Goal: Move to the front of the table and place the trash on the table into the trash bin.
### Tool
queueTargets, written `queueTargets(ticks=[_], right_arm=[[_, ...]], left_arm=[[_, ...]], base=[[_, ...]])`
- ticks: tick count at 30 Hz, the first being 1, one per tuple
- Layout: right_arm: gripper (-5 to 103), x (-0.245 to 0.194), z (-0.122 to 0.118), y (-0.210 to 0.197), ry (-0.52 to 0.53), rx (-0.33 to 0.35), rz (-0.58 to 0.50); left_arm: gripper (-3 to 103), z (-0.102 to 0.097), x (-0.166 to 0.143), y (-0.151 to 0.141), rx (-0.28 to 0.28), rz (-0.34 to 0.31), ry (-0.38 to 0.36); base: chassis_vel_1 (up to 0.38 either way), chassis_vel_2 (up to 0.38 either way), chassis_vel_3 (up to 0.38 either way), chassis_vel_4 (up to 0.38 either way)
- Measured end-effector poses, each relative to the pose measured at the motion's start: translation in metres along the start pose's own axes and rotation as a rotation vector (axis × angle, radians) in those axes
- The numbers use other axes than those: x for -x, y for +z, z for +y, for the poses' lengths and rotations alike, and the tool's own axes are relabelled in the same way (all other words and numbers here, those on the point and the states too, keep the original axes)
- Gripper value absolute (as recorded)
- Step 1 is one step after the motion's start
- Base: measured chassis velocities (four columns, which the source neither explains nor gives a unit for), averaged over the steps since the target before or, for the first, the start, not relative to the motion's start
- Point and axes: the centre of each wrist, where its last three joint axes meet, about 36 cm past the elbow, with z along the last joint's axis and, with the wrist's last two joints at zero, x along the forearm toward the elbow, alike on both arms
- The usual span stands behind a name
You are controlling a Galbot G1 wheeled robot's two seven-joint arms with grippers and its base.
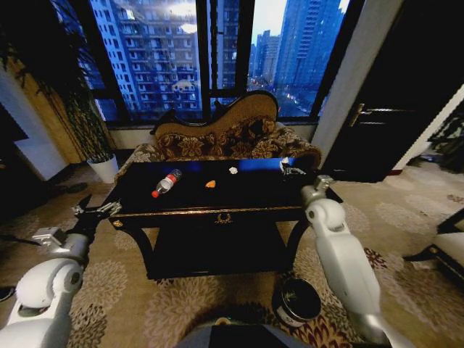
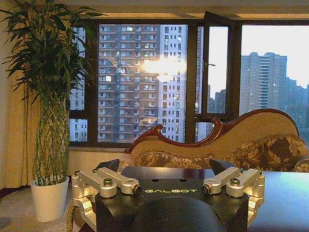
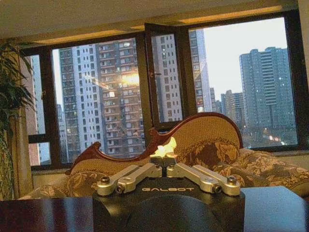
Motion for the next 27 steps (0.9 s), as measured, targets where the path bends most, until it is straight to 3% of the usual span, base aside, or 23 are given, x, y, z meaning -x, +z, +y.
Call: queueTargets(ticks=[27], right_arm=[[0, -0.017, 0.009, 0.014, 0.019, -0.017, 0.023]], left_arm=[[100, 0.000, 0.001, -0.006, 0.010, -0.013, 0.003]], base=[[0.034, -0.036, -0.037, 0.035]])
